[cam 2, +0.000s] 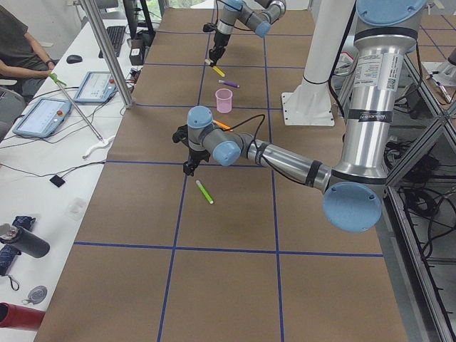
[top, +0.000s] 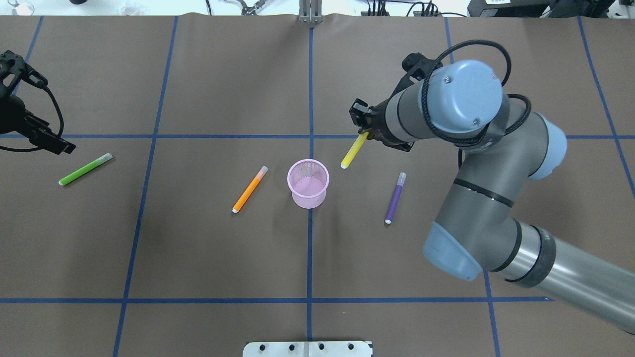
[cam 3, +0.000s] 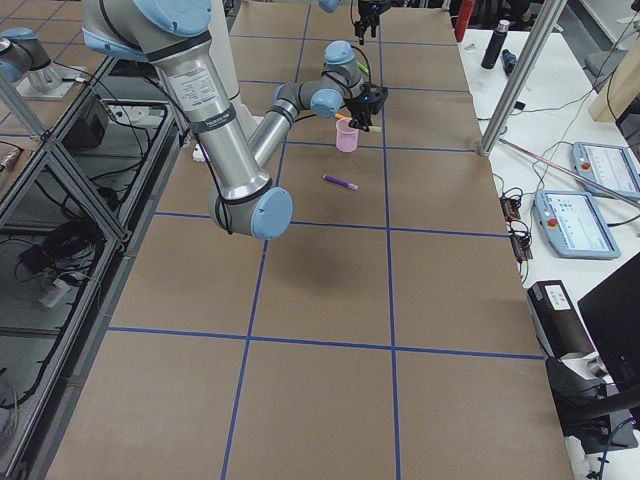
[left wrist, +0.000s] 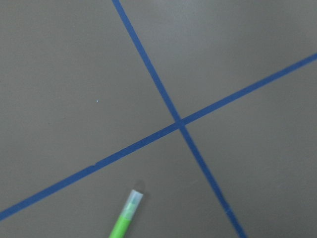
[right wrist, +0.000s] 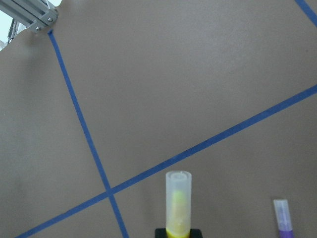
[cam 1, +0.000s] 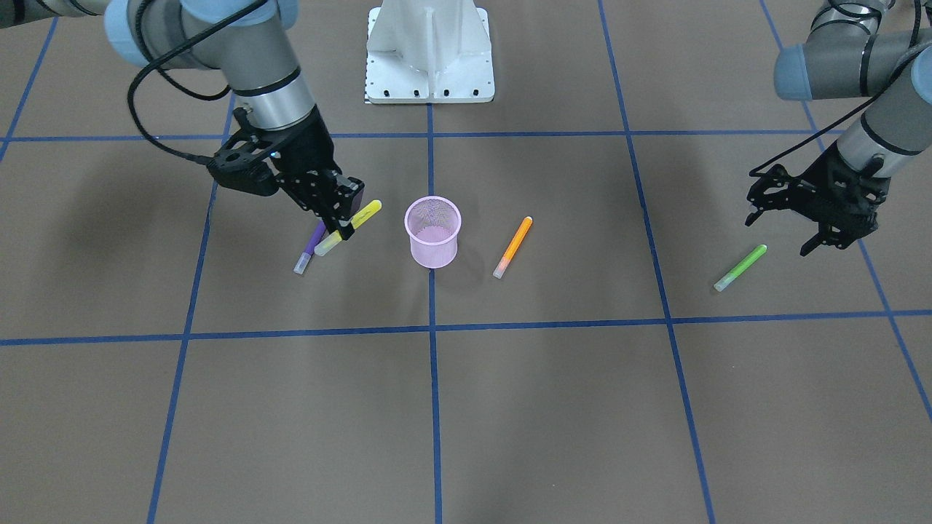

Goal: Collect pens into pen holder
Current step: 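Lower the yellow pen into the cup and open the right gripper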

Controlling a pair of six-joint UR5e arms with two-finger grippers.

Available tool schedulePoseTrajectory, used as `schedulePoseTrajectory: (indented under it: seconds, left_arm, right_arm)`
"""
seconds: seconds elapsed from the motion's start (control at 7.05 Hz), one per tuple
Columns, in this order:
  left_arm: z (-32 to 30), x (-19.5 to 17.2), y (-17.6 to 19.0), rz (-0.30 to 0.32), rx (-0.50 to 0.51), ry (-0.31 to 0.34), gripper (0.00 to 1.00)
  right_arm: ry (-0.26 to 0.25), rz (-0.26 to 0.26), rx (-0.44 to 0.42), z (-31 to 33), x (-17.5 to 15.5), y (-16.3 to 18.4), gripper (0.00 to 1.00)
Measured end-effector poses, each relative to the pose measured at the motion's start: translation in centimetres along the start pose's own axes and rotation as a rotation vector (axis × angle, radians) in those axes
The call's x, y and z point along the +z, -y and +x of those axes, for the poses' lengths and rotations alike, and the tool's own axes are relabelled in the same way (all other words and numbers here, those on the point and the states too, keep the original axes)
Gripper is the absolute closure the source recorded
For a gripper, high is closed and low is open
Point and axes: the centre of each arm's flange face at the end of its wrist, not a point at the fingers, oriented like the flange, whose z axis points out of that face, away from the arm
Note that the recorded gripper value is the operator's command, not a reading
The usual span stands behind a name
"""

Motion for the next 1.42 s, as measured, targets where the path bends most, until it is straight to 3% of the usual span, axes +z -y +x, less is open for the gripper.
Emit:
schedulePoseTrajectory:
  seconds: [0.43, 0.71, 1.14, 1.42]
  left_arm:
    - [-0.5, 0.6, -0.3, -0.013, 0.012, 0.003, 0.05]
    - [-0.5, 0.7, -0.3, -0.014, 0.013, 0.003, 0.05]
    - [-0.6, 0.7, -0.4, -0.015, 0.011, 0.003, 0.02]
    - [-0.8, 1.0, -0.5, -0.02, 0.005, 0.004, 0.02]
  right_arm:
    - [-0.033, 0.129, 0.025, -2.2, 0.5, -4.8, 1.0]
    - [-0.013, 0.253, 0.018, -2.4, 1.3, -8.2, 1.0]
    - [-0.012, 0.354, -0.034, -2.1, 3.6, -11.8, 1.0]
    - [-0.027, 0.371, -0.049, -2.2, 4.9, -12.5, 0.55]
